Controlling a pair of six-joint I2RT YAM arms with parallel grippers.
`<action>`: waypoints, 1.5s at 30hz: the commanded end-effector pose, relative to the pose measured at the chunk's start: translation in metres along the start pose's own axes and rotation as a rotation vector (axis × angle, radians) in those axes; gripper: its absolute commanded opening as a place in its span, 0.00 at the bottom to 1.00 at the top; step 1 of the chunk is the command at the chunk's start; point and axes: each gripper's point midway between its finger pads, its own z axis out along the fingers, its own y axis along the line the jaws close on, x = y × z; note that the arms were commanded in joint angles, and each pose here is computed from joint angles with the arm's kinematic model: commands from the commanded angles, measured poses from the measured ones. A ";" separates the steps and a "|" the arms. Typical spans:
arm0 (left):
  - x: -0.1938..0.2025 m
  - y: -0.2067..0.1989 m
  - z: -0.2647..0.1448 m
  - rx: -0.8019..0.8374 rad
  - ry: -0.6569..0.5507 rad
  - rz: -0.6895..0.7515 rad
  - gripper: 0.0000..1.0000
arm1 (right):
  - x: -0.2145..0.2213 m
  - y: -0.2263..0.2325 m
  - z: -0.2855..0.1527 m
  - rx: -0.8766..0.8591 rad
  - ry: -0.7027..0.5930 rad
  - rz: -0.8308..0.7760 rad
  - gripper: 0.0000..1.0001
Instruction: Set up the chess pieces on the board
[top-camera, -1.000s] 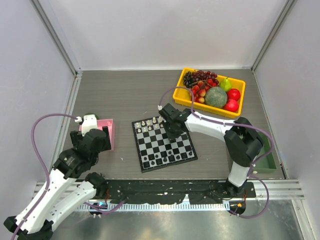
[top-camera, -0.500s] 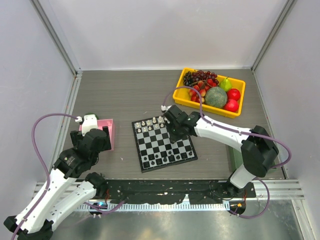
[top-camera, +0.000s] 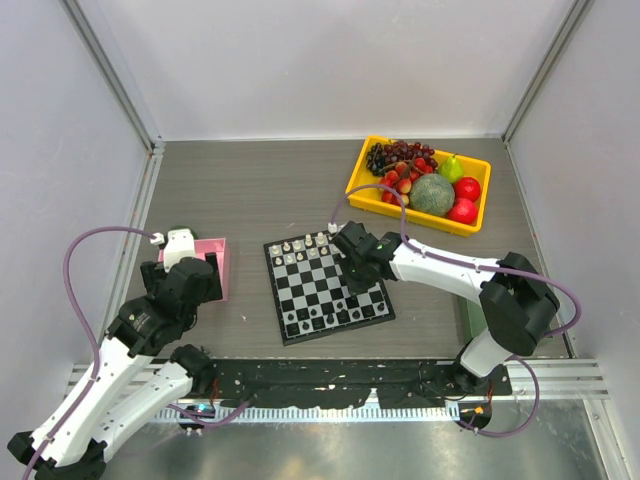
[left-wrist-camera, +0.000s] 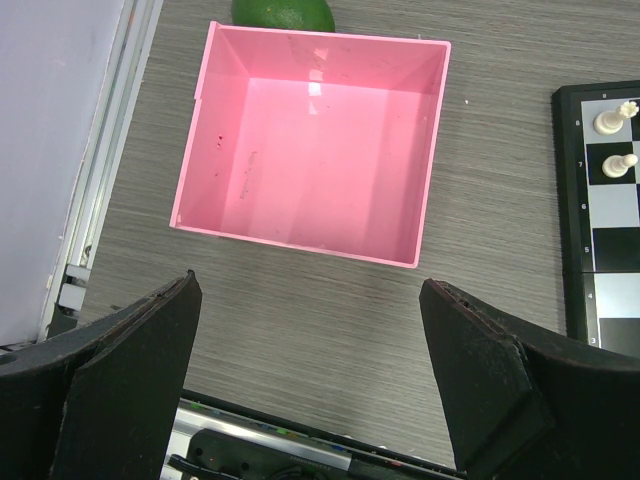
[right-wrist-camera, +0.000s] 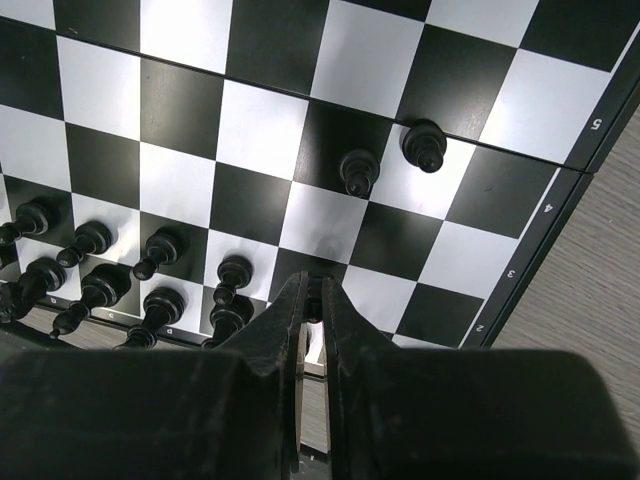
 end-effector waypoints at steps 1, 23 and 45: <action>-0.009 -0.001 -0.001 -0.005 -0.021 -0.030 0.99 | -0.012 0.009 -0.010 -0.029 -0.060 0.016 0.07; -0.009 -0.002 0.000 -0.004 -0.020 -0.030 0.99 | 0.001 0.007 0.002 0.002 -0.018 0.009 0.07; -0.009 -0.002 0.000 -0.002 -0.017 -0.026 0.99 | 0.008 0.009 0.010 -0.001 0.014 -0.005 0.11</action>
